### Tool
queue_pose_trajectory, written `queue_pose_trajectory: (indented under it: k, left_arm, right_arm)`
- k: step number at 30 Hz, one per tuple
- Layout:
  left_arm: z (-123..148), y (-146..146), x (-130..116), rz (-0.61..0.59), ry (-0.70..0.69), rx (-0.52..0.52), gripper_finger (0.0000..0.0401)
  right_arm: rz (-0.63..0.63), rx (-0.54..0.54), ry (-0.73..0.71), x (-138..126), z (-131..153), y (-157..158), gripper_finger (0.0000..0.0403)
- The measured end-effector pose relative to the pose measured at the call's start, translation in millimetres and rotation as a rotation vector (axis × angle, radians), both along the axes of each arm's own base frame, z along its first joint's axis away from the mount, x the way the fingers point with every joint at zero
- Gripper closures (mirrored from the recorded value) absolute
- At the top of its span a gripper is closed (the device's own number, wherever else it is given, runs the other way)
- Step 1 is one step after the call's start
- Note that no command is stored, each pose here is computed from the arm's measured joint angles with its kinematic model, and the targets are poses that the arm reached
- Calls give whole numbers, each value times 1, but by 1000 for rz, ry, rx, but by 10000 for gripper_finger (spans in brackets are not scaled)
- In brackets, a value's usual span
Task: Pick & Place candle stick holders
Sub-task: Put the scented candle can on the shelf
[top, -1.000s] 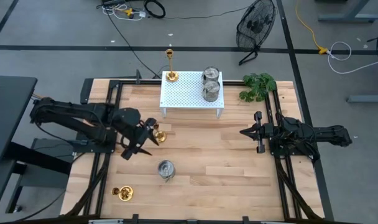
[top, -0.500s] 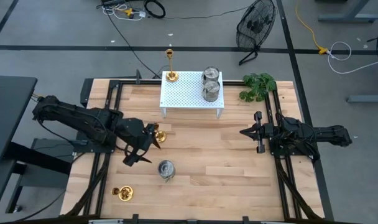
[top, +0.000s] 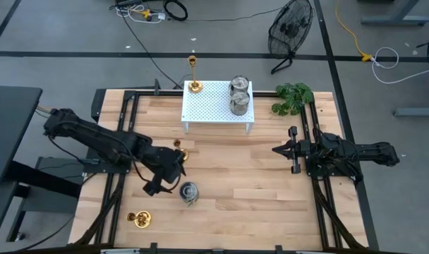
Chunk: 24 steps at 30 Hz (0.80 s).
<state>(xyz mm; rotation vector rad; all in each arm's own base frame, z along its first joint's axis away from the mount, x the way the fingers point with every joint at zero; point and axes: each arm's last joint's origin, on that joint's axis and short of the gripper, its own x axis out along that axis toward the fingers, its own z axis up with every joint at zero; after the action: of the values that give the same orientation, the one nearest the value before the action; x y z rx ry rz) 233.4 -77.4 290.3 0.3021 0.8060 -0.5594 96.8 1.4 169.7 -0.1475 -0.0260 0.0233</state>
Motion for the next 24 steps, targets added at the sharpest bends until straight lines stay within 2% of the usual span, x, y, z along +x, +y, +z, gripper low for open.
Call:
queue_pose_trajectory:
  k: [5,17,24]
  left_arm:
    - [-8,-5,6,8,11,65,3]
    - [-27,-25,13,-52,77,91,2]
    - [-26,-33,11,-47,45,123,2]
  right_arm:
    - [0,0,0,0,0,0,385]
    - [0,0,0,0,0,0,385]
    - [0,0,0,0,0,0,385]
